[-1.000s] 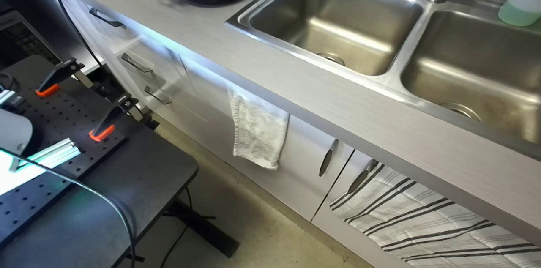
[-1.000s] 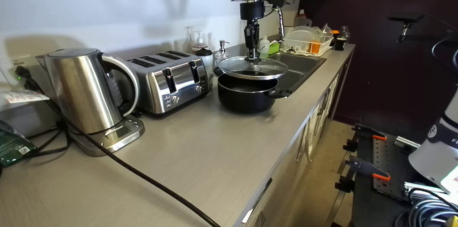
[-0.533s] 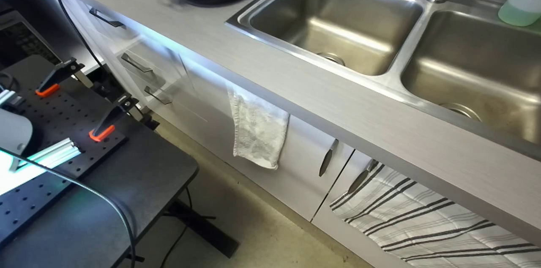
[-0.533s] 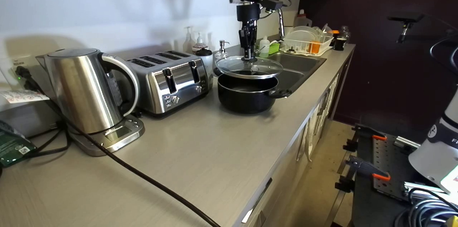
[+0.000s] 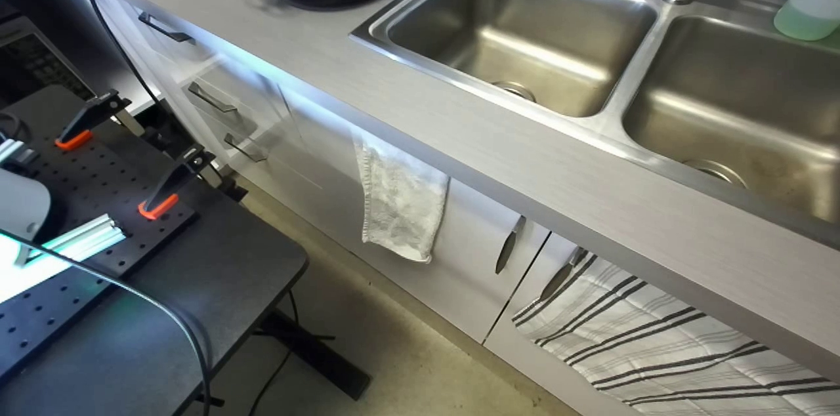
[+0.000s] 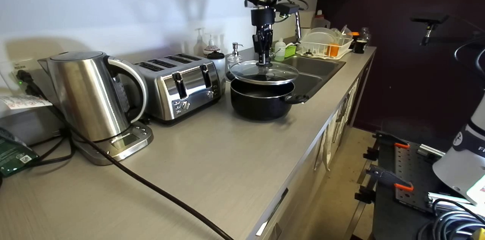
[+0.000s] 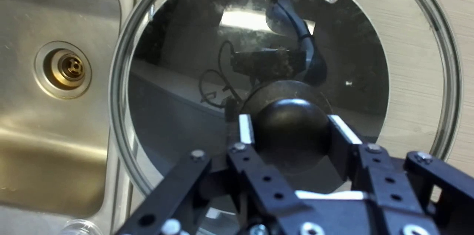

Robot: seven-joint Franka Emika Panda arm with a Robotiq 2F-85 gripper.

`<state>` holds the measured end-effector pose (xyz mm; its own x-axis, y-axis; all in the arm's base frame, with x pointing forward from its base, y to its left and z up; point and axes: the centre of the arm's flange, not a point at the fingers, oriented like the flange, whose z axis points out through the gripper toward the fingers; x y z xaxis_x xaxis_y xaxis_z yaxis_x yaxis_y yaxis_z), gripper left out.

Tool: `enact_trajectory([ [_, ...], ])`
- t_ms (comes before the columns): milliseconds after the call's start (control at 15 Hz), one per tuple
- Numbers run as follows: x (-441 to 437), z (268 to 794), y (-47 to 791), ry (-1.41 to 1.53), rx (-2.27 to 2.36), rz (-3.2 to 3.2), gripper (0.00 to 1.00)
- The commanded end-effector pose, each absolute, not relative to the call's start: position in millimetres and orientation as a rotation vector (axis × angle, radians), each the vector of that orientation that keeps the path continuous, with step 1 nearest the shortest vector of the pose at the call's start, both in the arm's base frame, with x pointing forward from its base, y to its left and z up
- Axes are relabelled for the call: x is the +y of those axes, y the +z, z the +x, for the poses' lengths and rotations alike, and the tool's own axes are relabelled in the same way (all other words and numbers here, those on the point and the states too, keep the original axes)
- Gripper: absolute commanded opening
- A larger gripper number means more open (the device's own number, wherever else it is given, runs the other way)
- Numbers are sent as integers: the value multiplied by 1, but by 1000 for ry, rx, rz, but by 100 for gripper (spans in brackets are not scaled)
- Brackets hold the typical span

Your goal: Put the glass lid on the pot

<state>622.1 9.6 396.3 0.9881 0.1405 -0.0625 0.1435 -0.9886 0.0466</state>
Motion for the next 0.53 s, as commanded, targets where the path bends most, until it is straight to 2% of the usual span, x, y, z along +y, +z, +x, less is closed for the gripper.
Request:
enact_trajectory([
  [0,4,624,402,-47,177,3077,25],
  [467,3,625,380,-68,183,3073,25],
])
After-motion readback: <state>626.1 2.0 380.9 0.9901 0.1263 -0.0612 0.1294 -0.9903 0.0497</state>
